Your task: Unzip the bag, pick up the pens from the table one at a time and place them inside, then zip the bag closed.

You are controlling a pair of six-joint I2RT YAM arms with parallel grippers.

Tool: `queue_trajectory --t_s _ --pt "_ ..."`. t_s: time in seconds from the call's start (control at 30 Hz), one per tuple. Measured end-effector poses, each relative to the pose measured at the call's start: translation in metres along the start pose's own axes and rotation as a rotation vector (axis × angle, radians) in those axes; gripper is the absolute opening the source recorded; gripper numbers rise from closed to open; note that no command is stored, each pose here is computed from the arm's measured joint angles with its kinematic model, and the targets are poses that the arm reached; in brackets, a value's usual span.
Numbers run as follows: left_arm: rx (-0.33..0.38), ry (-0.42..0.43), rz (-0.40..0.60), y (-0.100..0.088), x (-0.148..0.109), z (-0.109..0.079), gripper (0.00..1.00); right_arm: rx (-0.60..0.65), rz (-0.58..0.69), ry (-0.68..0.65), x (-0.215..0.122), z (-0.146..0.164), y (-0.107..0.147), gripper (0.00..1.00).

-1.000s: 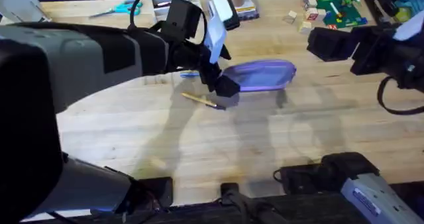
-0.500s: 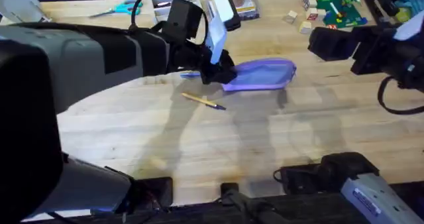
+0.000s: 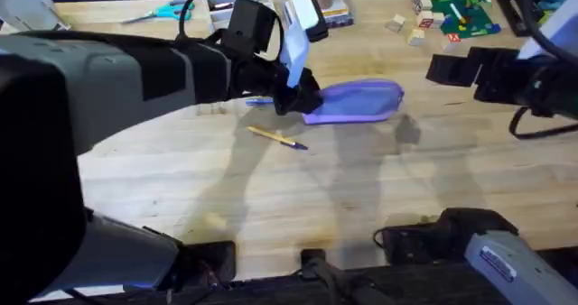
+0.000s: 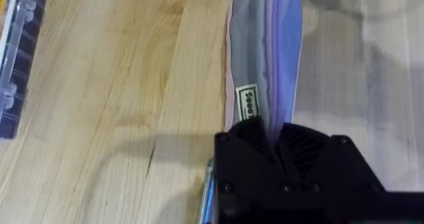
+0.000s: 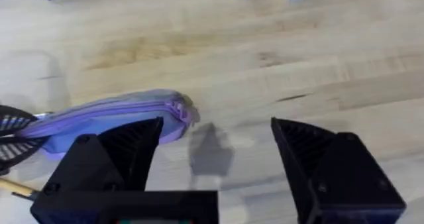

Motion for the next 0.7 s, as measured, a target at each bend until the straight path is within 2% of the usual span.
queue_trajectory --t_s 0.07,0.1,0.23,0.57,0.7 --pt "0.0 0.0 0.0 0.0 0.0 0.0 0.042 -0.013 0.039 0.0 0.009 -0.003 0.003 0.996" --pt "0.0 0.0 0.0 0.0 0.0 0.0 0.042 -0.082 0.109 -0.052 0.023 0.0 0.009 0.997" --pt "0.0 0.0 0.0 0.0 0.0 0.0 0.042 -0.213 0.183 -0.152 0.039 0.009 0.018 0.996" --pt "0.0 0.0 -0.001 0.0 0.0 0.0 0.042 -0.599 0.281 -0.29 0.082 0.014 0.033 0.997" --pt "0.001 0.0 -0.001 0.0 0.0 0.0 0.042 -0.681 0.306 -0.322 0.09 0.014 0.038 0.997"
Point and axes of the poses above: each hand's point on the last joint's axis, 136 mm out from that joint toward the fingers, its own x axis out along the fingers, its own z axis along the line the jaws close on, y = z × x, the point moved 6 cm from there along -x, back along the fingers, and after that the axes turned 9 degrees about -x, right-handed, at the moved point
